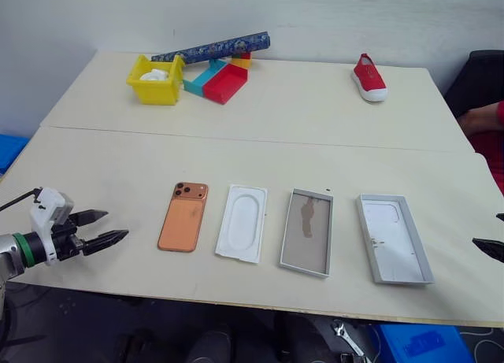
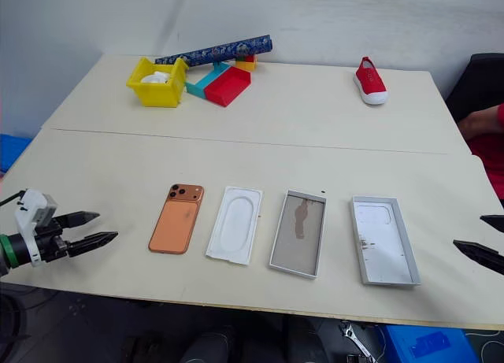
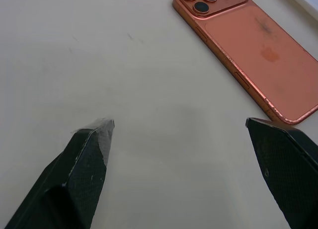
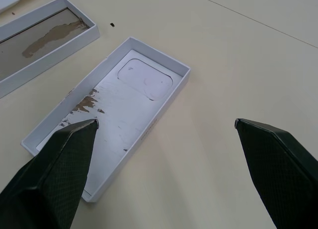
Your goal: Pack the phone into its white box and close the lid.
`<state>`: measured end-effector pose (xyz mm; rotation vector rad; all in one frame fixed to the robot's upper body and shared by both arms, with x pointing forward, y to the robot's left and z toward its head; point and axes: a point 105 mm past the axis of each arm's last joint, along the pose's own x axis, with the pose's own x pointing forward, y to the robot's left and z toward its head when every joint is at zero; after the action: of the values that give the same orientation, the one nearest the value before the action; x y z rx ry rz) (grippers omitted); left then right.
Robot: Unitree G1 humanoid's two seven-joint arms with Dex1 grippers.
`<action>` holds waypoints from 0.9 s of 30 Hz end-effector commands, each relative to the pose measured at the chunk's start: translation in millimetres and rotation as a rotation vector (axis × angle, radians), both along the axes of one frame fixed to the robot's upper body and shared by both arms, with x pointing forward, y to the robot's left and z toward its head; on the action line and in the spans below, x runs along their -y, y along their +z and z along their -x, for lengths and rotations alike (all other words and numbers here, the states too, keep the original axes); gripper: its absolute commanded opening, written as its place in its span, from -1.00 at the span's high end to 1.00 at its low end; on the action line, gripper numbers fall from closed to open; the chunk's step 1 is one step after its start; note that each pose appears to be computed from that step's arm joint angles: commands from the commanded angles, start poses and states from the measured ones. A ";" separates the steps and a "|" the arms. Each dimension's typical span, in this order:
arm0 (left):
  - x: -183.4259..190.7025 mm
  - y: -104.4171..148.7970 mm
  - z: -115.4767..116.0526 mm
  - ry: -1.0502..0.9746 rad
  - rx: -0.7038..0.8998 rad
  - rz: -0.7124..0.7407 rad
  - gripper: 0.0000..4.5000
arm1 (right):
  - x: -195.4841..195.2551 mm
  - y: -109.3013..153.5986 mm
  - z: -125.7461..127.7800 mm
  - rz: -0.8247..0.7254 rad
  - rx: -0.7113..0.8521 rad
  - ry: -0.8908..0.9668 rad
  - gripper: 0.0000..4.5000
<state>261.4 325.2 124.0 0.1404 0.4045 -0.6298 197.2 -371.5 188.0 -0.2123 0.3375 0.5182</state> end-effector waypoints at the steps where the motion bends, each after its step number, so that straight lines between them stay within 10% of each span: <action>1: -1.3 12.4 -1.2 -0.012 0.044 -0.020 -0.99 | -0.7 5.0 0.0 0.004 0.022 -0.001 -1.00; 27: 17.7 9.7 -7.2 -0.038 -0.017 0.066 -0.99 | -13.5 22.0 -7.4 0.069 0.100 0.005 -1.00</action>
<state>266.0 317.8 119.5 0.0760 0.4335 -0.6349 204.9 -362.0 197.8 -0.2666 0.3061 0.5018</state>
